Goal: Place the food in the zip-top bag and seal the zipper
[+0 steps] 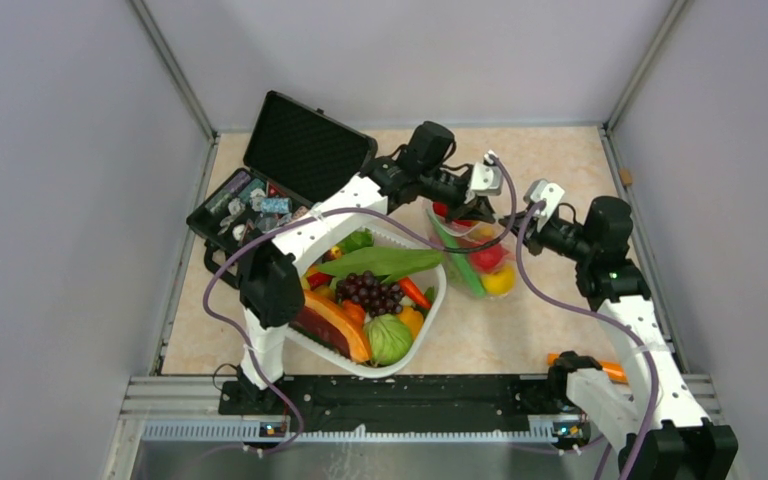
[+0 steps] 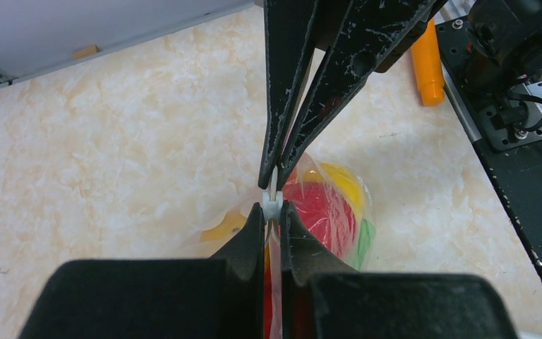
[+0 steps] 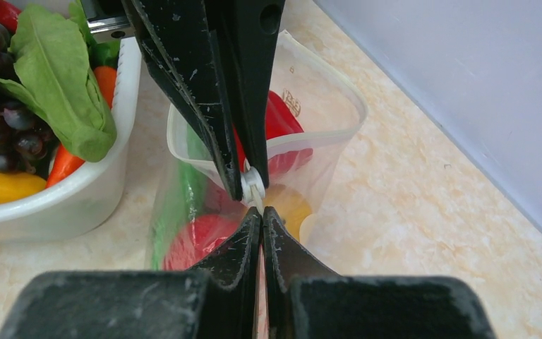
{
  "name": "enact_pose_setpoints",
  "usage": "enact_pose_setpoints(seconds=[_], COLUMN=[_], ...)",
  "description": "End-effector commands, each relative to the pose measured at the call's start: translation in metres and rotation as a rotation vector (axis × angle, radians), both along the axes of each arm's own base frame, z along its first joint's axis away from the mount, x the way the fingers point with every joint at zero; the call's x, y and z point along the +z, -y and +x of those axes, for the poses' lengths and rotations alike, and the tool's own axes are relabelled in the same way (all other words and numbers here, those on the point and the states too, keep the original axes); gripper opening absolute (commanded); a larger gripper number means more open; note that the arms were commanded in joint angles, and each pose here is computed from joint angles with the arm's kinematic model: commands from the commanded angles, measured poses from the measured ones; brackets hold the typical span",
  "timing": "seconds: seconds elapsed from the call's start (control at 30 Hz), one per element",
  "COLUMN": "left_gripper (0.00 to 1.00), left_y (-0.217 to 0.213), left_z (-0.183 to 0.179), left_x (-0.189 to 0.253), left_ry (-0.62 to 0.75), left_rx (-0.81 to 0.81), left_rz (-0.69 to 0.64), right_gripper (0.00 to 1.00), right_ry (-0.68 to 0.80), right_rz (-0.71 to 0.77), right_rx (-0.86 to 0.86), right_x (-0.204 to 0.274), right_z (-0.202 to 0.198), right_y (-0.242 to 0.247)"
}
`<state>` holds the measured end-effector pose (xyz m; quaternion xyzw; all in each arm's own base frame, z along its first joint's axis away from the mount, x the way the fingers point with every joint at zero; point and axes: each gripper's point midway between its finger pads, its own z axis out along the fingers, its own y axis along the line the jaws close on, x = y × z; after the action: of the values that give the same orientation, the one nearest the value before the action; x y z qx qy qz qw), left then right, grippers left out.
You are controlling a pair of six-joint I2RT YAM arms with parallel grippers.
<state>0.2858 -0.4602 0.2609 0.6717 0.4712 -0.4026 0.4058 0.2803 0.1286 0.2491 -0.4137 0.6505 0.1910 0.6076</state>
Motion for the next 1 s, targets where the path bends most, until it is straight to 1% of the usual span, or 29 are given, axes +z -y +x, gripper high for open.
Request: enact_pose_setpoints(seconds=[0.0, 0.2, 0.33, 0.37, 0.43, 0.47, 0.5, 0.57, 0.6, 0.63, 0.8, 0.83, 0.9, 0.93, 0.97], left_gripper=[0.00, 0.00, 0.00, 0.00, 0.00, 0.00, 0.00, 0.00, 0.00, 0.00, 0.00, 0.00, 0.00, 0.00, 0.00], left_y=[-0.020, -0.027, -0.023, -0.020, -0.015, -0.014, -0.012, -0.008, -0.006, -0.005, 0.000, 0.001, 0.003, 0.004, 0.004], left_z=[0.009, 0.015, 0.007, 0.004, -0.002, -0.005, -0.007, -0.012, -0.015, -0.017, -0.026, -0.029, -0.031, -0.032, -0.032], left_x=[0.014, 0.014, 0.026, 0.030, 0.039, 0.042, 0.044, 0.046, 0.046, 0.046, 0.043, 0.042, 0.042, 0.042, 0.041], left_ry=[0.000, -0.002, -0.026, -0.037, -0.035, -0.030, -0.028, -0.024, -0.025, -0.025, -0.022, -0.024, -0.022, -0.020, -0.019], left_rx=[0.047, 0.068, 0.037, 0.022, -0.001, -0.009, -0.016, -0.030, -0.039, -0.046, -0.066, -0.070, -0.074, -0.076, -0.076], left_rz=[-0.007, -0.007, -0.051, -0.068, -0.094, -0.100, -0.102, -0.101, -0.097, -0.092, -0.076, -0.073, -0.072, -0.071, -0.068], right_gripper=[0.00, 0.00, 0.00, 0.06, 0.26, 0.34, 0.39, 0.42, 0.48, 0.49, 0.49, 0.48, 0.42, 0.37, 0.29], right_ry=[0.076, 0.078, 0.077, 0.071, 0.056, 0.050, 0.047, 0.039, 0.043, 0.047, 0.077, 0.076, 0.070, 0.066, 0.065], right_rz=[0.005, 0.004, 0.014, 0.020, 0.025, 0.021, 0.013, 0.001, -0.003, -0.003, 0.001, 0.003, -0.001, -0.002, -0.004], right_rx=[-0.020, -0.020, -0.008, 0.000, 0.048, 0.057, 0.060, 0.048, 0.038, 0.033, 0.030, 0.033, 0.050, 0.052, 0.056], right_x=[0.016, 0.016, 0.017, 0.017, 0.014, 0.012, 0.009, 0.006, 0.005, 0.006, 0.011, 0.011, 0.010, 0.010, 0.009], right_z=[0.003, 0.001, 0.001, 0.000, -0.007, -0.008, -0.009, -0.007, -0.006, -0.005, -0.006, -0.006, -0.009, -0.009, -0.010], right_y=[0.003, 0.003, 0.000, -0.001, -0.007, -0.007, -0.007, -0.005, -0.004, -0.003, -0.003, -0.003, -0.005, -0.005, -0.006])
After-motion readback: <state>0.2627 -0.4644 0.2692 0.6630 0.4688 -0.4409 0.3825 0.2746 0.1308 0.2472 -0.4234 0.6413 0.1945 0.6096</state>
